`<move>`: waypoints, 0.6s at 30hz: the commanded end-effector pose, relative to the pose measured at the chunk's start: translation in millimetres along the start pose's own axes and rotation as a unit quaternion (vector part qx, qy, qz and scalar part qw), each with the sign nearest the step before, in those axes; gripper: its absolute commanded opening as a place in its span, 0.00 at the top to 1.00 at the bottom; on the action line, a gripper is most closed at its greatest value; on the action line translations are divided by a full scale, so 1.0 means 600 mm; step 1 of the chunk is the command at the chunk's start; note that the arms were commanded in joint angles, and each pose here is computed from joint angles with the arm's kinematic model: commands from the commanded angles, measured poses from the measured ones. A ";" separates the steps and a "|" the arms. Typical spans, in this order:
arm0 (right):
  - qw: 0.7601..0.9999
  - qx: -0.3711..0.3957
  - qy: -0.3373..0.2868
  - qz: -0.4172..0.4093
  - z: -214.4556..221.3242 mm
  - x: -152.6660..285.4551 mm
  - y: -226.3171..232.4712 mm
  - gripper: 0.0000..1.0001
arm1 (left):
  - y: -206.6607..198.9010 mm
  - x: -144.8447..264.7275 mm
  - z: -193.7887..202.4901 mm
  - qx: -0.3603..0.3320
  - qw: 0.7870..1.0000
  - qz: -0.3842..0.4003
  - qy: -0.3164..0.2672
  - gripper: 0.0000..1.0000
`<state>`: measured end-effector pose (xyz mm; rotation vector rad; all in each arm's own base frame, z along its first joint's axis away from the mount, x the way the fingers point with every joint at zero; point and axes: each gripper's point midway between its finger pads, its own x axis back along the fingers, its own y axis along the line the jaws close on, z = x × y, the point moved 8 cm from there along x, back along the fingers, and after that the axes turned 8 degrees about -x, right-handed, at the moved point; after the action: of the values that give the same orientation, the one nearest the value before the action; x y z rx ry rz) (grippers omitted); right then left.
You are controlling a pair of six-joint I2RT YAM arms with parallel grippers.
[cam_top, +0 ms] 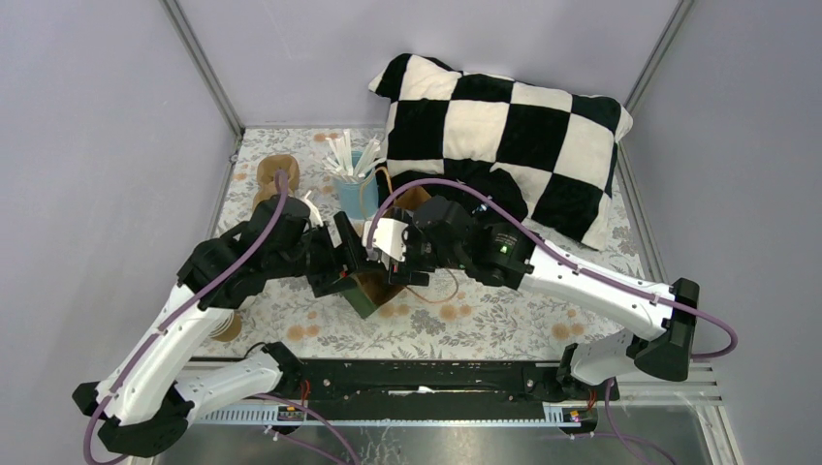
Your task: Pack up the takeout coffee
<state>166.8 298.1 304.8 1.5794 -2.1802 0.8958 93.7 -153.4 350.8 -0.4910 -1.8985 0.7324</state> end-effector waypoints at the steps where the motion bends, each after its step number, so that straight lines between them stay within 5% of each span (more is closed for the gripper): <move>1: 0.998 0.012 0.026 0.051 0.007 0.015 -0.020 0.45 | 0.004 0.015 0.013 0.014 1.000 -0.001 0.018 0.19; 9: 0.999 0.005 0.024 0.043 0.014 0.013 -0.014 0.44 | 0.029 0.028 0.012 0.057 0.993 -0.102 0.005 0.32; 18: 0.999 0.002 0.018 0.048 -0.001 0.008 -0.020 0.46 | 0.008 -0.012 0.000 0.078 0.989 -0.126 -0.011 0.40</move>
<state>172.1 288.7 296.8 1.4713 -2.1844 0.9700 87.5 -142.2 336.1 -0.1688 -1.8209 0.6941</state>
